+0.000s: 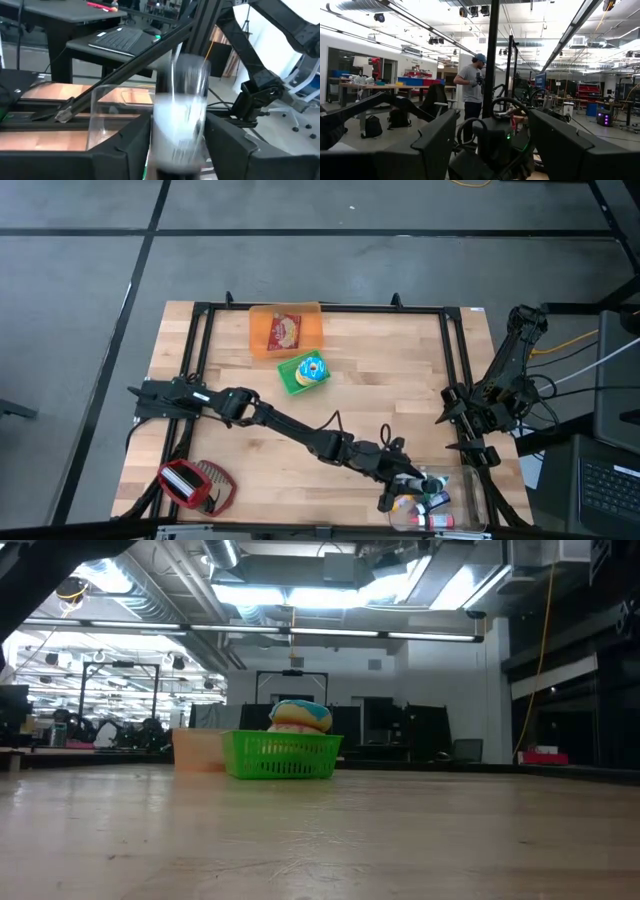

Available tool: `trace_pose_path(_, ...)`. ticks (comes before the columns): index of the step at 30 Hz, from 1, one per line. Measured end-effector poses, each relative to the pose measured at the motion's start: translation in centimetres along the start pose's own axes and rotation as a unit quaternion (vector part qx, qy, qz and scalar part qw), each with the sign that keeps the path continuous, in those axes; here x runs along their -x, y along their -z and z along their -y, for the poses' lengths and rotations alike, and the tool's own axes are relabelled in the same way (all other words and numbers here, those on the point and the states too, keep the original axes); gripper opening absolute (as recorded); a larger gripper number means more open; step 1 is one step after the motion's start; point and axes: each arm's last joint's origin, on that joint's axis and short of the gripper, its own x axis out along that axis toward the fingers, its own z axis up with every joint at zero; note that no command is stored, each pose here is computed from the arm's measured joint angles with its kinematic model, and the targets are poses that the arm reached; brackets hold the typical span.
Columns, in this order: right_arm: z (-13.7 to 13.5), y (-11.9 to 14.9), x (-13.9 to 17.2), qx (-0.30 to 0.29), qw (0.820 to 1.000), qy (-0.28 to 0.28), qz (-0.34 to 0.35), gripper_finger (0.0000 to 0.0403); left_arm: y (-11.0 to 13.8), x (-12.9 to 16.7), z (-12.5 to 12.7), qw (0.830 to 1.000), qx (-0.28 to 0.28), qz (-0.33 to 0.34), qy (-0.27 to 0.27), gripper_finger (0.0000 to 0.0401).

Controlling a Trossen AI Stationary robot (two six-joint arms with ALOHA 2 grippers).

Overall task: Pick & Place Food Item
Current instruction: Put the black food coloring into the transparent bin, then return to Home Position

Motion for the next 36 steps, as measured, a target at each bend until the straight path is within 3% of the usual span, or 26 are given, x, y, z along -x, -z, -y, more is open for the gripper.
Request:
trace_pose_path(11, 0.0, 0.0, 0.0, 0.000, 1.000, 0.000, 0.000, 0.0252, -1.1, 0.3, 0.4, 1.000, -0.016, 0.012, 0.022, 0.0199)
trace_pose_path(20, 0.0, 0.0, 0.0, 0.002, 1.000, 0.000, 0.000, 0.0252, -8.8, 5.0, 3.5, 0.994, -0.087, -0.069, -0.009, 0.0196)
trace_pose_path(26, 0.0, 0.0, 0.0, 0.004, 1.000, 0.000, 0.000, 0.0251, -15.5, 10.5, 8.0, 0.992, -0.114, -0.055, 0.015, 0.0196)
trace_pose_path(32, 0.0, 0.0, 0.0, 0.017, 1.000, 0.000, 0.000, 0.0251, -19.3, 15.1, 12.3, 0.993, -0.099, -0.026, 0.059, 0.0196)
trace_pose_path(36, 0.0, 0.0, 0.0, 0.041, 0.999, 0.000, 0.000, 0.0251, -20.1, 17.3, 14.4, 0.990, -0.105, -0.034, 0.084, 0.0196)
